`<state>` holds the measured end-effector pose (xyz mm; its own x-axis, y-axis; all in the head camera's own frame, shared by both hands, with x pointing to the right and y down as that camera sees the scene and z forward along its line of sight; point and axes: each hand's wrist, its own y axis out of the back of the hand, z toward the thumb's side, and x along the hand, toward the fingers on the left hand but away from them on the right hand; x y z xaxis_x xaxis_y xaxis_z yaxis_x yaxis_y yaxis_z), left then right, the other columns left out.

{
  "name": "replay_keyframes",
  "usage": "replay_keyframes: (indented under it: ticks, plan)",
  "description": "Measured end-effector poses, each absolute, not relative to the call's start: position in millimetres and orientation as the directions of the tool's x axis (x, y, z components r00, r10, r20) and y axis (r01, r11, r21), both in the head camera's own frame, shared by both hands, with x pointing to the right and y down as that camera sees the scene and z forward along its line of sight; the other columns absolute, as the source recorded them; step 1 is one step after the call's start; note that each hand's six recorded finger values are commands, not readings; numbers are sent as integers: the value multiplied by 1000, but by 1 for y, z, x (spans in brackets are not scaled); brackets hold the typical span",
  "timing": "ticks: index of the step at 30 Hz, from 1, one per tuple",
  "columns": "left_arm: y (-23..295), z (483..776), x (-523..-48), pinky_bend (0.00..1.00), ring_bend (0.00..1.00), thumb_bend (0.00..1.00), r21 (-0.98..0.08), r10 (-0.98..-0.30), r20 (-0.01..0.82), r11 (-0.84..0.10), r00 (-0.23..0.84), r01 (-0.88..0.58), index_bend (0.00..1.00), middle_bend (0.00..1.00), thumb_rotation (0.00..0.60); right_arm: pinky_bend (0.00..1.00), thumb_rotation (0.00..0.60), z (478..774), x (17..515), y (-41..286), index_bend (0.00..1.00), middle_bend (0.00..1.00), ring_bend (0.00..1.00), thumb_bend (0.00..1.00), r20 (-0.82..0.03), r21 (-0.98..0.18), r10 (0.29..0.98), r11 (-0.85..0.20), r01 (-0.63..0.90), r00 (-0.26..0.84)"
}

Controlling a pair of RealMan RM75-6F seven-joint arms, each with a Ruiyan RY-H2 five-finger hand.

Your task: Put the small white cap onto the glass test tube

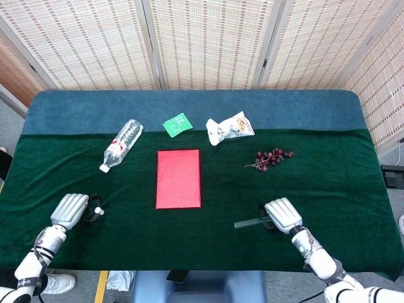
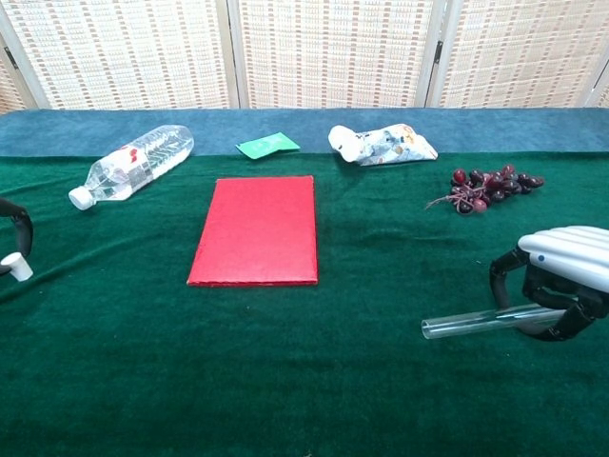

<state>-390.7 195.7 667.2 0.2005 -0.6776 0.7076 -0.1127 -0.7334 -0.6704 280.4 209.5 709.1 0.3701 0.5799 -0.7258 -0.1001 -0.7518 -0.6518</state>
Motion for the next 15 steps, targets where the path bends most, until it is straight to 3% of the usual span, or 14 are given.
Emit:
replay_keyframes:
  ticks: [7, 15]
  plan:
    - [182, 651, -388, 813, 892, 481, -668, -704, 674, -710, 222, -224, 578, 1000, 600, 1000, 591, 694, 278, 194, 787, 954, 1000, 744, -690, -656, 616, -754, 30, 381]
    - [155, 618, -376, 813, 892, 488, -659, -757, 593, -652, 273, -375, 582, 1000, 600, 1000, 591, 667, 262, 165, 801, 962, 1000, 754, -605, -634, 672, -731, 253, 427]
